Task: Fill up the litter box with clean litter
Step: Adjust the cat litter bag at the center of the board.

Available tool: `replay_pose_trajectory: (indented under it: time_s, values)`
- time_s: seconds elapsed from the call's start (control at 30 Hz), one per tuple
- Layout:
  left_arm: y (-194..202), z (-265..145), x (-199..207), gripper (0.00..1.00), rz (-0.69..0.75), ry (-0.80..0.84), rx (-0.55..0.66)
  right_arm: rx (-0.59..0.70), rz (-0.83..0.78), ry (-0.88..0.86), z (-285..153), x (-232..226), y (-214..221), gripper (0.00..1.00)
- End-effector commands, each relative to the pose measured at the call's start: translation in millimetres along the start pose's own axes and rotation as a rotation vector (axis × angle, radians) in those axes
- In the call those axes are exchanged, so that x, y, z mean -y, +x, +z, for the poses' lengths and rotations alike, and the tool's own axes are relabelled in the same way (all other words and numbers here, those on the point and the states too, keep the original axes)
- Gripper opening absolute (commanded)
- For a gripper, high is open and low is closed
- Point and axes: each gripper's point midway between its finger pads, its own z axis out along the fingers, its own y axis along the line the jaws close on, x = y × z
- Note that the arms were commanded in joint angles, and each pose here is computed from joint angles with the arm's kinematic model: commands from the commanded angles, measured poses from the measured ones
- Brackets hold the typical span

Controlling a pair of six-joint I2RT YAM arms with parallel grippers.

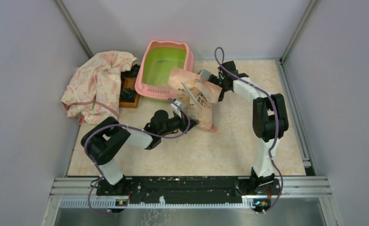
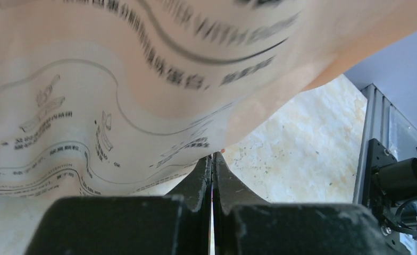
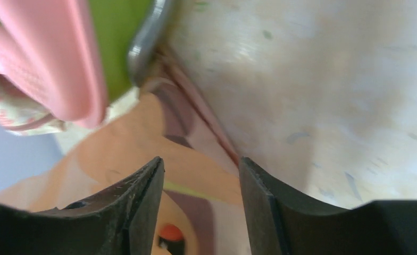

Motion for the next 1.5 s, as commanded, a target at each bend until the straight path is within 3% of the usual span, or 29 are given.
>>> replay_pose_trajectory:
  time_s: [0.0,0.13,0.3,0.4,0.53,0.73,0.87,0.93,1.0,1.1,1.2,1.47]
  values:
    - [-37,-6,9,0.00,0.084,0.000,0.048,0.203,-0.187,0.147,-72,2,-18,0.58]
    - [-60,-16,10,0.00,0.108,-0.010,0.035,0.370,-0.302,0.193,-134,-6,-16,0.68]
    - [-78,-47,-3,0.01,0.115,-0.053,0.019,0.480,-0.508,0.045,-196,-56,21,0.70]
    - [-96,-73,-18,0.05,0.075,-0.071,0.074,0.497,-0.705,-0.006,-214,-96,60,0.71]
    - [-115,-80,-41,0.08,0.063,-0.094,0.109,0.517,-0.835,-0.019,-226,-127,87,0.71]
    - [-134,-66,-51,0.07,0.063,-0.087,0.089,0.729,-0.850,-0.061,-266,-152,94,0.72]
    - [-150,-64,-52,0.07,0.075,-0.080,0.103,0.946,-0.687,0.034,-319,-139,68,0.72]
    - [-159,-66,-53,0.08,0.084,-0.086,0.115,0.996,-0.605,0.113,-333,-127,57,0.77]
    - [-171,-71,-55,0.08,0.094,-0.093,0.133,0.963,-0.613,0.122,-331,-132,54,0.78]
    - [-186,-77,-53,0.10,0.108,-0.082,0.155,0.862,-0.713,-0.047,-312,-166,70,0.78]
    - [-196,-80,-47,0.16,0.148,-0.044,0.162,0.775,-0.781,-0.092,-289,-179,78,0.78]
    - [-193,-86,-26,0.30,0.190,0.156,0.151,0.676,-0.935,-0.166,-264,-202,92,0.79]
